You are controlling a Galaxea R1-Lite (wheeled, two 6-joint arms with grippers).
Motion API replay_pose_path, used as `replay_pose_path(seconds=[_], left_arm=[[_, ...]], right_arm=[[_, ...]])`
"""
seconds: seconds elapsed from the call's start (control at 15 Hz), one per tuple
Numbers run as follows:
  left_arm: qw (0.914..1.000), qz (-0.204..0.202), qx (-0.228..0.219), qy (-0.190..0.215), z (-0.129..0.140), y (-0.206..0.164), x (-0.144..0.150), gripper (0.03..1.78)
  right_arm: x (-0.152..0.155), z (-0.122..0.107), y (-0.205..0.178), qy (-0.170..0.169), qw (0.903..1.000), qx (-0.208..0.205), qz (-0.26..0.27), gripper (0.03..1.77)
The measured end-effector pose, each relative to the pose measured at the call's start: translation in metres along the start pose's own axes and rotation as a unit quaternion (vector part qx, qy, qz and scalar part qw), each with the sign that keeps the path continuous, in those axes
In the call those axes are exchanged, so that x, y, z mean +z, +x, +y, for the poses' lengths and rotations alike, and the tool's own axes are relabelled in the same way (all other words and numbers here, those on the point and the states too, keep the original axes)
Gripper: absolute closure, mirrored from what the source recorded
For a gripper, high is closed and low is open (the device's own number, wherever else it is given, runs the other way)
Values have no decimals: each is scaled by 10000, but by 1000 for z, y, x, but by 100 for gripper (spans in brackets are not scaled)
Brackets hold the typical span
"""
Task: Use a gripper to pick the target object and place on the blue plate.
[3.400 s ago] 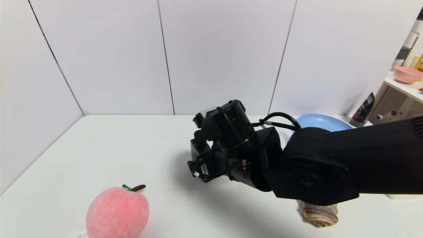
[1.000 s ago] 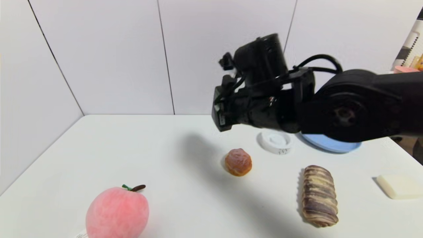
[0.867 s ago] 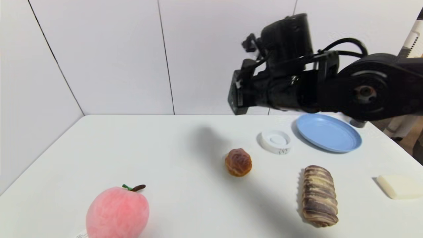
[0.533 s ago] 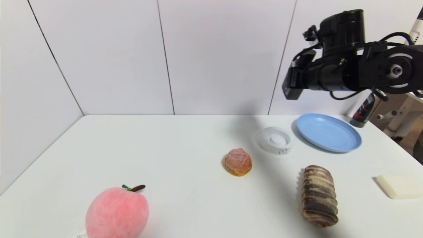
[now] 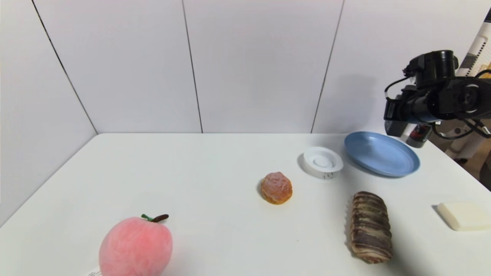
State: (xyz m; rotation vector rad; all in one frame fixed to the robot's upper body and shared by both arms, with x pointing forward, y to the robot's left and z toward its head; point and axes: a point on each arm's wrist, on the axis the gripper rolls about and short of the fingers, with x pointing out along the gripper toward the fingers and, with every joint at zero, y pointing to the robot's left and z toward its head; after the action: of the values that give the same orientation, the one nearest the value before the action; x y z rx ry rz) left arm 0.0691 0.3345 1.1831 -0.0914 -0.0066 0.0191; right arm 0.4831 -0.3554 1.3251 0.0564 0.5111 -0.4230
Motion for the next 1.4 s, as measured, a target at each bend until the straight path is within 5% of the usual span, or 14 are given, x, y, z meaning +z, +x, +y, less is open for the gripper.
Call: replay_pose_path(seconds=[0.6,1.0,1.4], left_arm=[[10000,2,-2,0,0,0,0,12],[10000,0,2,2,0,0,0,12],[10000,0,0,0,0,0,0,12]], right_arm=[[-35,3,36,117,9990,-105,422,119],[-33,2,24,67,9993,-38,374,63],[-27,-12,-20,-84,9998,13,186,34]])
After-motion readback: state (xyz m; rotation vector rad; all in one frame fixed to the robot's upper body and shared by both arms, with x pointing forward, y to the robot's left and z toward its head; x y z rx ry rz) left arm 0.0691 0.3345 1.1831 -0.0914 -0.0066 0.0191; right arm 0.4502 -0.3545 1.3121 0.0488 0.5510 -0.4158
